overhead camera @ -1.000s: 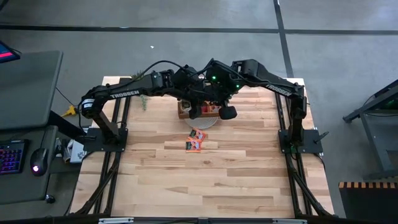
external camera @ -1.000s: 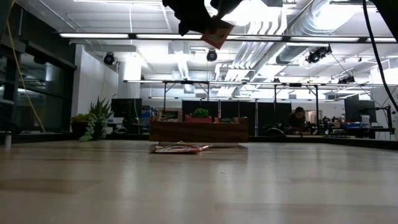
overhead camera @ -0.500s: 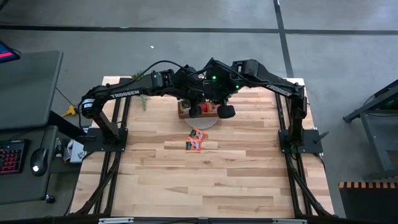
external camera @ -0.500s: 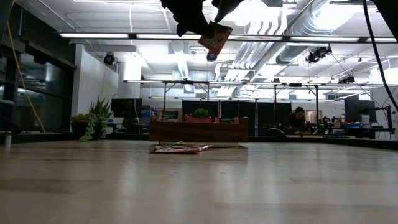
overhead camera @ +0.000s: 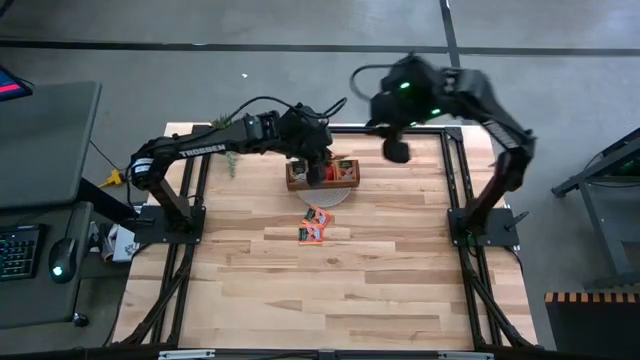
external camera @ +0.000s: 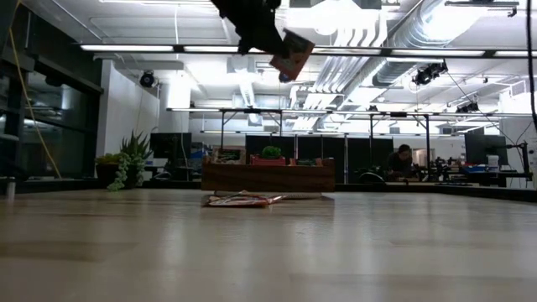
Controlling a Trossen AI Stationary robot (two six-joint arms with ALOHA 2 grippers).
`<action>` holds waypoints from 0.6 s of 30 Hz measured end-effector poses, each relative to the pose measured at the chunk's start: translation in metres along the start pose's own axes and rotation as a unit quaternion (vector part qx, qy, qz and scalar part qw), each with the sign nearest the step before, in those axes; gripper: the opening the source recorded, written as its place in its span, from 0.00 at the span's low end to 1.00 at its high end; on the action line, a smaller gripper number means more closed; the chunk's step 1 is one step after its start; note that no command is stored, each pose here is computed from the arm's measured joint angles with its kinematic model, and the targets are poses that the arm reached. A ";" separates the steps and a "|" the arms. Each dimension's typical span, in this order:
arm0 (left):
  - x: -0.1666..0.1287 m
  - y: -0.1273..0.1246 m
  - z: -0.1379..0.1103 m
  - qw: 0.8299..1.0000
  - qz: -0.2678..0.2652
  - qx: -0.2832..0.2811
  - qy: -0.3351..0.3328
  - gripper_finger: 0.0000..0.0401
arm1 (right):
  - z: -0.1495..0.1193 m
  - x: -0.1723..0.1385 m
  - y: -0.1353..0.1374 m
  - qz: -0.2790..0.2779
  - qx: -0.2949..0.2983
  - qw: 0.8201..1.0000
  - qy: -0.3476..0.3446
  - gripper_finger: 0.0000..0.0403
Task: Pick & Place Tea
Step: Put the orange tea bag in the right section of the wooden organizer
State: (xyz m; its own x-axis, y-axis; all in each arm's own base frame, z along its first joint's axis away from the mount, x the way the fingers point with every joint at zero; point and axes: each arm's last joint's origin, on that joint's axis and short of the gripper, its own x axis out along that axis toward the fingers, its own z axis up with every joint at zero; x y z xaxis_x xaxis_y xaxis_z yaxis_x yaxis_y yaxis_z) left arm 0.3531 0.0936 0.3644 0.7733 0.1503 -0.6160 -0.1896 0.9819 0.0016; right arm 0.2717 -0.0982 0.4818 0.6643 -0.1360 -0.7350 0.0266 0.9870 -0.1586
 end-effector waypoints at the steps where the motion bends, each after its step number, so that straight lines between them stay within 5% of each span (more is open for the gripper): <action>1: 0.004 0.001 -0.003 1.000 0.001 -0.004 0.000 0.00 | -0.004 -0.009 -0.002 -0.007 0.007 1.000 -0.005 0.21; 9: 0.029 0.009 -0.023 0.998 -0.028 -0.045 -0.026 0.00 | -0.028 -0.059 -0.009 -0.036 0.047 0.998 -0.026 0.22; 18: 0.059 0.029 -0.058 0.983 -0.065 -0.129 -0.112 0.00 | -0.044 -0.079 -0.007 -0.039 0.068 0.997 -0.012 0.23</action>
State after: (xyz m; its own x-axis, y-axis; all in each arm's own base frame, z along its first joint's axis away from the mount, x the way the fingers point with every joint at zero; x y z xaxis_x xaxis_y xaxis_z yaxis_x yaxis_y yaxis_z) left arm 0.3583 0.1239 0.2820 0.9093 0.0751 -0.4092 -0.2047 0.9370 -0.2829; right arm 0.1863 -0.0984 0.5127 0.6735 -0.2115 -0.7083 0.1785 0.9764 -0.1218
